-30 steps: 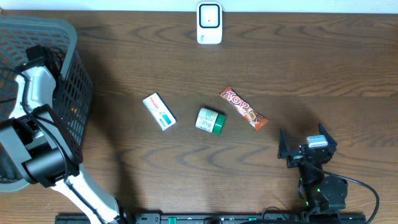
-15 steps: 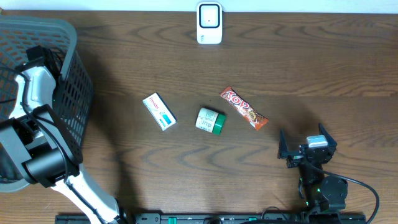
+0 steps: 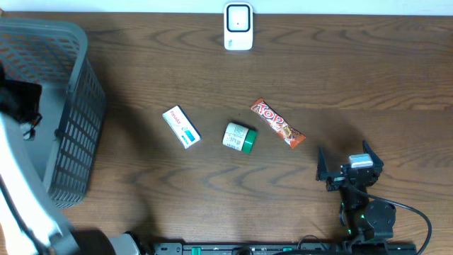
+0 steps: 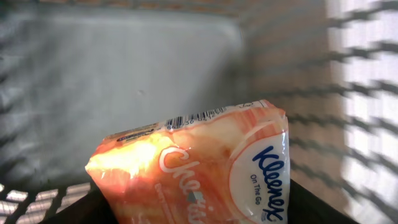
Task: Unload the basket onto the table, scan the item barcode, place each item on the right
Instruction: 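Carry the tissue pack to the table and release it near the bottle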
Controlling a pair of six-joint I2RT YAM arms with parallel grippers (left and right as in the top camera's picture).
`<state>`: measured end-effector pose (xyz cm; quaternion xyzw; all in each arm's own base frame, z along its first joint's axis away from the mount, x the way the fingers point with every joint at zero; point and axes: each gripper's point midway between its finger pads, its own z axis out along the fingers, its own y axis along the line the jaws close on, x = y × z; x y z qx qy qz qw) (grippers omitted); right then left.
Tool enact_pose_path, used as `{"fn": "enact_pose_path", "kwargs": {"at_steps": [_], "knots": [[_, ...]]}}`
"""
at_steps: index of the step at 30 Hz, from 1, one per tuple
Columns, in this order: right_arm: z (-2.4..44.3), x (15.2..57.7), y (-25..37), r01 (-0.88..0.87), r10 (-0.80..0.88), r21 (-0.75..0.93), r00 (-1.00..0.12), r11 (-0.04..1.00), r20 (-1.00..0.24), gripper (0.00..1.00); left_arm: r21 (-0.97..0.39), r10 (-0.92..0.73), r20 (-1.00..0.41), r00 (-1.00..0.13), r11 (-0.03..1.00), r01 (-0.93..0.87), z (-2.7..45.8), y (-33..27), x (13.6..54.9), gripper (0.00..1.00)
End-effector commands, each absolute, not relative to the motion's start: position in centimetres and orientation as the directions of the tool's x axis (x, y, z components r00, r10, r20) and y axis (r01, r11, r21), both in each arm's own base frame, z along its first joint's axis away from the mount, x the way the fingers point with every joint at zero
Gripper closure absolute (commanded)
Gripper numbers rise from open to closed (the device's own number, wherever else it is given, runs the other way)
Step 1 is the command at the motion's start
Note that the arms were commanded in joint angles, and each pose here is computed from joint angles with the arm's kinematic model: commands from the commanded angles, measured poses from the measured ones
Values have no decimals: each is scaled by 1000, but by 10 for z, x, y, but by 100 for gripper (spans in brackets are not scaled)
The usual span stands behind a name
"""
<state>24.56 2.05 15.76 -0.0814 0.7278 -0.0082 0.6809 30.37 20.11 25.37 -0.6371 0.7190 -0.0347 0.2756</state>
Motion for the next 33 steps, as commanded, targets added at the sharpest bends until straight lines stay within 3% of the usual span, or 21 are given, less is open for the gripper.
{"fn": "enact_pose_path", "kwargs": {"at_steps": [1,9,14,22,27,33], "knots": [[157,245,23,-118,-116,-108,-59,987,-991,1,-502,-910,-396,-126,329,-800,307,153,286,30],[157,245,23,-118,-116,-109,-59,987,-991,1,-543,-806,-439,-397,590,-597,342,35,252,30],[157,245,23,-118,-116,-109,-60,987,-991,1,-481,-687,-372,-624,718,-504,314,-25,249,30],[157,245,23,-118,-116,-108,-59,987,-991,1,-347,-520,-239,-820,834,-428,264,-79,265,30],[157,245,23,-118,-116,-108,-60,987,-991,1,-220,-643,-188,-743,764,-606,227,-91,280,30],[157,245,23,-118,-116,-108,-60,987,-991,1,-144,-837,-230,-497,535,-833,188,-121,285,30]]}}
